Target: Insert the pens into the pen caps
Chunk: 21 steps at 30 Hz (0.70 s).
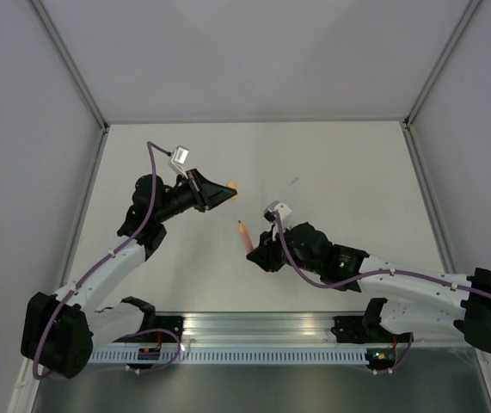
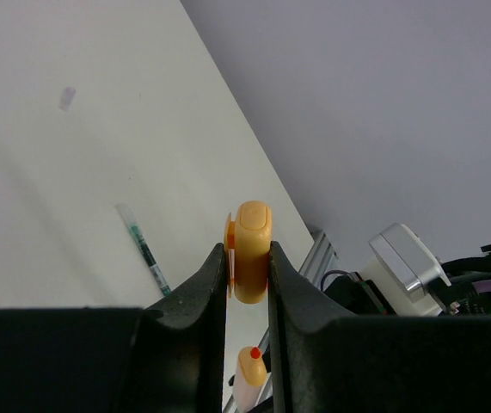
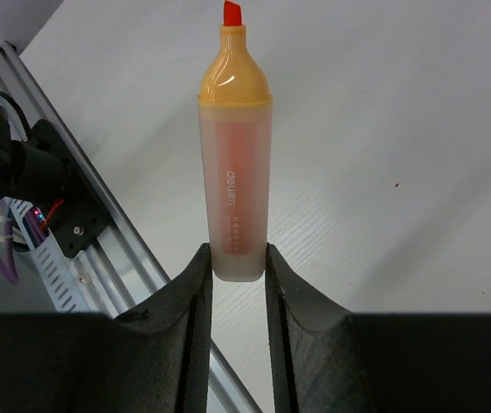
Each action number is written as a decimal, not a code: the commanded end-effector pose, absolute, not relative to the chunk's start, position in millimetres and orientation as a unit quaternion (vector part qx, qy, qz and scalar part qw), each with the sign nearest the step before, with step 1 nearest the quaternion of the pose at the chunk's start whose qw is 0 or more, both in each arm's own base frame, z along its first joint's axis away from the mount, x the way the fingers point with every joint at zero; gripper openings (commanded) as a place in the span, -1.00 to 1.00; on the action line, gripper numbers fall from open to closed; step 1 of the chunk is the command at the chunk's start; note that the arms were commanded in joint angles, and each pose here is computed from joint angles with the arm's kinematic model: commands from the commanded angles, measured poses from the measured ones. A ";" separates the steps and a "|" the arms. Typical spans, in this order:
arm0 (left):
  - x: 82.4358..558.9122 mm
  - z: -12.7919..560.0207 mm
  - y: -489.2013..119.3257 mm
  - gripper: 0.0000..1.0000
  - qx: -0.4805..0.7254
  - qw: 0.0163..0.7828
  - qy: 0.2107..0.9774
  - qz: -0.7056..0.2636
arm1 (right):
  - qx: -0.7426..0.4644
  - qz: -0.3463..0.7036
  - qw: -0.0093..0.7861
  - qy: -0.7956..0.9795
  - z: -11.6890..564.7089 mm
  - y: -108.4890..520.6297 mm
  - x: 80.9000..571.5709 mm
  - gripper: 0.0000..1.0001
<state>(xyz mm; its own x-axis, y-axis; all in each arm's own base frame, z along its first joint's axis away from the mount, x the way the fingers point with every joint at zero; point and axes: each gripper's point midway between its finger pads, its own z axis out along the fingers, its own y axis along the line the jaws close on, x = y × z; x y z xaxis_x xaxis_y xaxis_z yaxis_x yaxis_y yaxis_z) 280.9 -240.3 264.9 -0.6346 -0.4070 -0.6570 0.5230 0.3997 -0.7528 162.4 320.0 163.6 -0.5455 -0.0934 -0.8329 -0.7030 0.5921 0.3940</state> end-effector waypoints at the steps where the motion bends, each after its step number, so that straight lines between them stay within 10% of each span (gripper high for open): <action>1: 281.0 274.3 -236.6 -0.95 0.050 0.466 0.708 -0.529 | -0.224 0.359 0.457 0.782 181.6 326.2 180.4 -1.00; 21: 272.2 268.2 -246.2 -0.95 0.038 0.501 0.722 -0.476 | -0.197 0.316 0.505 0.779 182.0 322.6 188.1 -1.00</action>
<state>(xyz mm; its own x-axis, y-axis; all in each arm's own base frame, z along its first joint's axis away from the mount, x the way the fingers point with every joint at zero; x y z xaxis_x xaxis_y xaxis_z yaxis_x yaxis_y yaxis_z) 265.2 -250.3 260.1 -0.5599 -0.4155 -0.7168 0.5168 0.5011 -0.6941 180.0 320.1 166.9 -0.4532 -0.0405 -0.8905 -0.6422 0.7076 0.2947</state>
